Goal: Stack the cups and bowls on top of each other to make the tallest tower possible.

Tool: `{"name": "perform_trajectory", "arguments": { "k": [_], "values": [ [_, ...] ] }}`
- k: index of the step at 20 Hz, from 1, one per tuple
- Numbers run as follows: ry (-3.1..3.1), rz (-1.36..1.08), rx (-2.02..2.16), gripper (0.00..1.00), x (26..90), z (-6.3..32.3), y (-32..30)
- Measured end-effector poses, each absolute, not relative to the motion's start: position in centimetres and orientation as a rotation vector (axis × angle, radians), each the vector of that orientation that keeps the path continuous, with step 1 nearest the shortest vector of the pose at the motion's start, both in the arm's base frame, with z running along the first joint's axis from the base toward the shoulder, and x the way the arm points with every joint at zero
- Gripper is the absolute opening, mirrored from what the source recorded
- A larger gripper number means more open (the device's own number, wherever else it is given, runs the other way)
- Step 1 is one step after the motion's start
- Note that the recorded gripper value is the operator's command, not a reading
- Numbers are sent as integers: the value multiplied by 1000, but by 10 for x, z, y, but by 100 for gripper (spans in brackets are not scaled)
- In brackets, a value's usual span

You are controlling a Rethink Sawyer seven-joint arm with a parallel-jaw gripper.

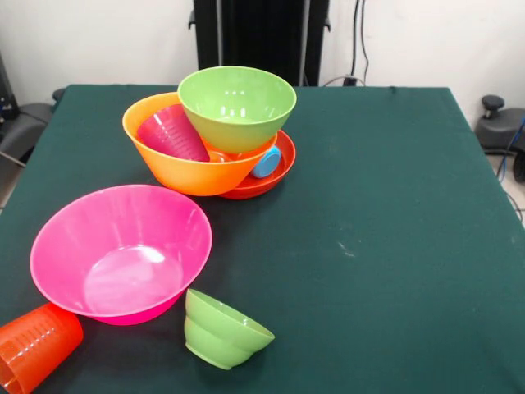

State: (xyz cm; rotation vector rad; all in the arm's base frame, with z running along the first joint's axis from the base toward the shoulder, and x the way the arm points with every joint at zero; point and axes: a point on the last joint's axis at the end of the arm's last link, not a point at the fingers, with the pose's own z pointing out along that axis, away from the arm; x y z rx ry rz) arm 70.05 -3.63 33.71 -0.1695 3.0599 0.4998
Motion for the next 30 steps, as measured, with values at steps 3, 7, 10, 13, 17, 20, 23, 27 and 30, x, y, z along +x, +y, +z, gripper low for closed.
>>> {"name": "perform_trajectory", "arguments": {
  "k": [3,7,10,13,17,20,23,27,30],
  "values": [
    [3075,490,-175,0,683,340,-44],
    [3092,491,-178,0,667,339,-54],
    [3101,500,-188,0,659,336,-57],
    [3114,493,-216,0,651,330,-59],
    [3128,468,-263,0,642,320,-60],
    [3131,424,-327,0,631,302,-61],
    [3127,407,-358,0,626,292,-62],
    [3116,387,-416,0,619,274,-62],
    [3113,381,-448,0,614,261,-62]
  ]
}}
